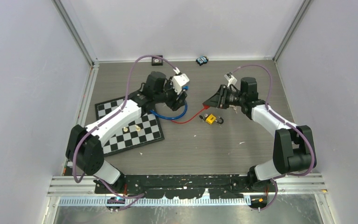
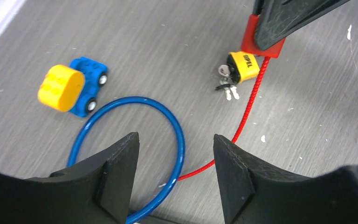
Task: Unlock with the key
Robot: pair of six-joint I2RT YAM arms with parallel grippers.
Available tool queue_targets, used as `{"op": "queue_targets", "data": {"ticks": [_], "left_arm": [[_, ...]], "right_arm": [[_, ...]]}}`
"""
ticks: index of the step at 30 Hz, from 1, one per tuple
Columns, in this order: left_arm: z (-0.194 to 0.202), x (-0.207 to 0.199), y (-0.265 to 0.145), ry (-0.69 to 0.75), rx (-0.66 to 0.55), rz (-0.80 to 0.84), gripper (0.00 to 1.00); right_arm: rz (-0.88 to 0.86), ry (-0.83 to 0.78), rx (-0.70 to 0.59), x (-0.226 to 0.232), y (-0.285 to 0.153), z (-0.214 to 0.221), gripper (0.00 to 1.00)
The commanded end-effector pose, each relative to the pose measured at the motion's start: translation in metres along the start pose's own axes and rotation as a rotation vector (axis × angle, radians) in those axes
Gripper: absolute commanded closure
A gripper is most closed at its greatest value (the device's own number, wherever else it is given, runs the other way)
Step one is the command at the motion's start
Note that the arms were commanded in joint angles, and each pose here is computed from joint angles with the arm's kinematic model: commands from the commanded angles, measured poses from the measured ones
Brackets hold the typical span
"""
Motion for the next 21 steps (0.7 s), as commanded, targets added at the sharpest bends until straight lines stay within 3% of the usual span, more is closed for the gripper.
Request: {"op": "queue_targets", "data": {"ticks": [1, 15, 21], "left_arm": [[-0.024, 0.012, -0.028, -0.014, -0.109, -0.036, 0.38], [-0.029, 0.013, -0.036, -0.040, -0.126, -0.038, 0.36], [-0.028, 0.011, -0.036, -0.036, -0.129, -0.019, 0.36]], "right_arm": [[-0.051, -0.041, -0.083, 0.011, -0.009, -0.038, 1.00], [0.007, -0.010, -0.199, -0.002, -0.057, -0.098, 1.00], [0.070, 0.005, -0.269, -0.029, -0.076, -0.128, 0.99]]}}
Point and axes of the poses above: each gripper's point midway between its finger pads, its own y axis out along the fingers, its own x axis along the line the jaws close on, z = x × y, the point moved 7 cm from there along -y, back along the fingers, and after that the axes turned 4 degrees about -y, right-handed, at the moved point
